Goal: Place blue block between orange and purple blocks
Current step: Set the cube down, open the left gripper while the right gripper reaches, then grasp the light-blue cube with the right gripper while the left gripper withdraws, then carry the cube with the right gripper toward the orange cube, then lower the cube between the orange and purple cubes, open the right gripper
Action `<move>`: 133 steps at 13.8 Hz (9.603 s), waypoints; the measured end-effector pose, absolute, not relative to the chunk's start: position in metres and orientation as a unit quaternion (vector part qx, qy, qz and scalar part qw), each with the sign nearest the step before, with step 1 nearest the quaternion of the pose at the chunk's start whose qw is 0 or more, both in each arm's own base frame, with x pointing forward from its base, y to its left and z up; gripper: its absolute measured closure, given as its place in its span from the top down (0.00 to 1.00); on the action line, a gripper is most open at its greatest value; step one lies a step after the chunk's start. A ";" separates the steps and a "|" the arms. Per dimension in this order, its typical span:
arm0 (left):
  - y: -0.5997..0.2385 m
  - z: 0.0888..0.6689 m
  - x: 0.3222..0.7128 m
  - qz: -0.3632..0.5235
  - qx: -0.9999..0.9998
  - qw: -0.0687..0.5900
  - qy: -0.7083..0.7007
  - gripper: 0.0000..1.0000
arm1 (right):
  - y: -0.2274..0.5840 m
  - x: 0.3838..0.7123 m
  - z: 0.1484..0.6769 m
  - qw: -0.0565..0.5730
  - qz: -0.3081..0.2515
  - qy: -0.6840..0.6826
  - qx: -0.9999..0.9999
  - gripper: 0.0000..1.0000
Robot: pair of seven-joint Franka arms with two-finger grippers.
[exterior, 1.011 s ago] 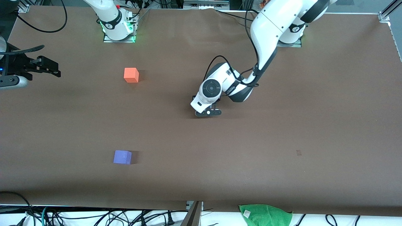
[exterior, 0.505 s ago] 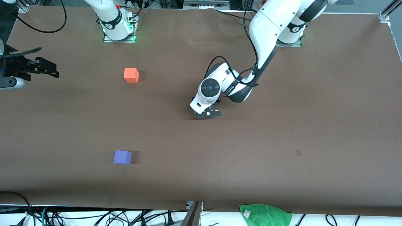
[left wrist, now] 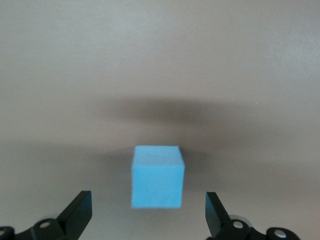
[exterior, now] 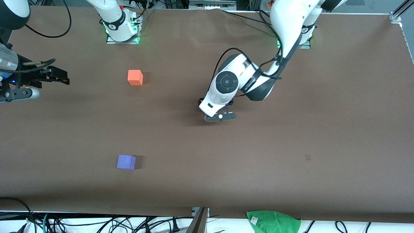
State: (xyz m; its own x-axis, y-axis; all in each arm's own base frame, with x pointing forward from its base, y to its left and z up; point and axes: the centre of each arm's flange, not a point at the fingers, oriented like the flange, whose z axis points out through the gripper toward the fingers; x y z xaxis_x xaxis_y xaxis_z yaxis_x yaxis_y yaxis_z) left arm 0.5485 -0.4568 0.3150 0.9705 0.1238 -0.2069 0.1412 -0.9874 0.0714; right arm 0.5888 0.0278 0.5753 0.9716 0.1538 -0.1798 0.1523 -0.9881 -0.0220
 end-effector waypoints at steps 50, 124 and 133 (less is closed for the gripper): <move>0.001 0.558 0.545 -0.042 0.999 -0.011 0.034 1.00 | 0.544 0.479 0.237 0.009 -0.009 -0.052 -0.999 1.00; 0.002 0.564 0.548 -0.035 0.999 -0.011 0.035 1.00 | 0.138 0.543 0.232 0.012 -0.030 -0.046 -0.998 1.00; 0.002 0.565 0.548 -0.034 0.999 -0.011 0.035 1.00 | 0.130 0.591 0.345 0.017 0.052 -0.041 -0.998 1.00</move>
State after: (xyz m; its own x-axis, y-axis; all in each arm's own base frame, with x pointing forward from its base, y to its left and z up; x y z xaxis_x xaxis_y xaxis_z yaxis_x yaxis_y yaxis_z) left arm 0.5476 0.0022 0.5648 0.9952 0.0703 -0.0675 0.0688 -0.9974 -0.0235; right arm 0.5913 0.1299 0.3451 0.9912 0.0839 -0.1023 0.0804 -0.9961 -0.0377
